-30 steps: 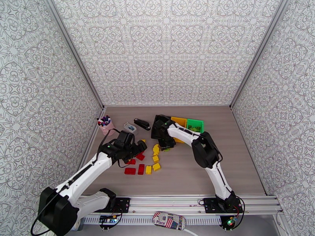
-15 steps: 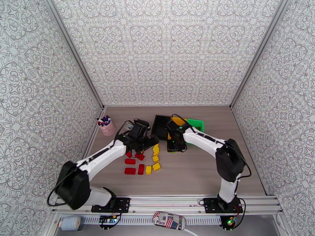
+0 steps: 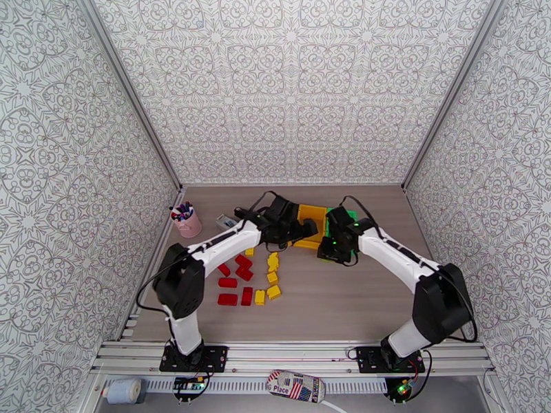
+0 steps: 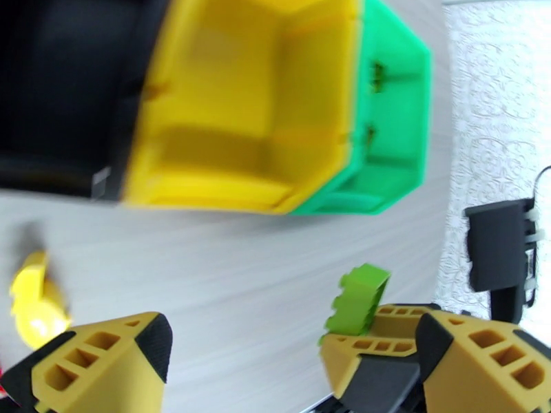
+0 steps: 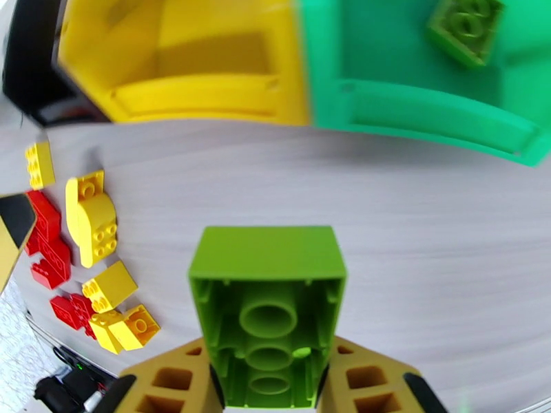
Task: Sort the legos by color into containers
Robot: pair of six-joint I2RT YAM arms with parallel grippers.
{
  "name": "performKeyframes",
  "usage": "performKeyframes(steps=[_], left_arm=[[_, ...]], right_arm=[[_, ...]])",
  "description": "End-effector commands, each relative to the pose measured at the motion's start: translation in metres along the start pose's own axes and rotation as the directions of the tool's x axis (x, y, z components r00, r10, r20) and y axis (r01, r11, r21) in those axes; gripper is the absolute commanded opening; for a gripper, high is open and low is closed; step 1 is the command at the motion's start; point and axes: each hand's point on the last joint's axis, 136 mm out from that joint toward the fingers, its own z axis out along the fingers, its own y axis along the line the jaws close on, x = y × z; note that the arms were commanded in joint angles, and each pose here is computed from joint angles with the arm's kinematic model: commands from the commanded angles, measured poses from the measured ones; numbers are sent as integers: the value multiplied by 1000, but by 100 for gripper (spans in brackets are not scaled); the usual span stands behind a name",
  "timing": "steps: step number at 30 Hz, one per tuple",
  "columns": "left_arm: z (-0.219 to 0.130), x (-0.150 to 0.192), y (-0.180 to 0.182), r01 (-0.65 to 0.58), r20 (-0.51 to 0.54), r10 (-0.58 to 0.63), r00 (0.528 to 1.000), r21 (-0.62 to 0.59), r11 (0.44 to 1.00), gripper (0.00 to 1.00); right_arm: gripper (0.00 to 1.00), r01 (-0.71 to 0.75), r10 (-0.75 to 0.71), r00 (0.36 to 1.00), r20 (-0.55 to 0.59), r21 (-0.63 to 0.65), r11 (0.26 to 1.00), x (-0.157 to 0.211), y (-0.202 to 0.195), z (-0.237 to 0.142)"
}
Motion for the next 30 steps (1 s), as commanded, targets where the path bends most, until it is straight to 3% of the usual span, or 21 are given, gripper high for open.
performKeyframes(steps=[1, 12, 25, 30], left_arm=[[4, -2, -27, -54, -27, 56, 998, 53, 997, 99], [10, -19, -36, -68, -18, 69, 997, 43, 997, 99], [-8, -43, -12, -50, 30, 51, 998, -23, 998, 99], [-24, -44, 1, -48, 54, 52, 997, -64, 997, 99]], right_arm=[[29, -32, 32, 999, 10, -32, 999, -3, -7, -7], [29, -80, 81, 996, 25, -43, 996, -34, -23, -13], [27, -103, 103, 994, 31, -11, 995, -91, -29, -6], [36, -118, 118, 993, 29, 2, 993, -116, -33, -4]])
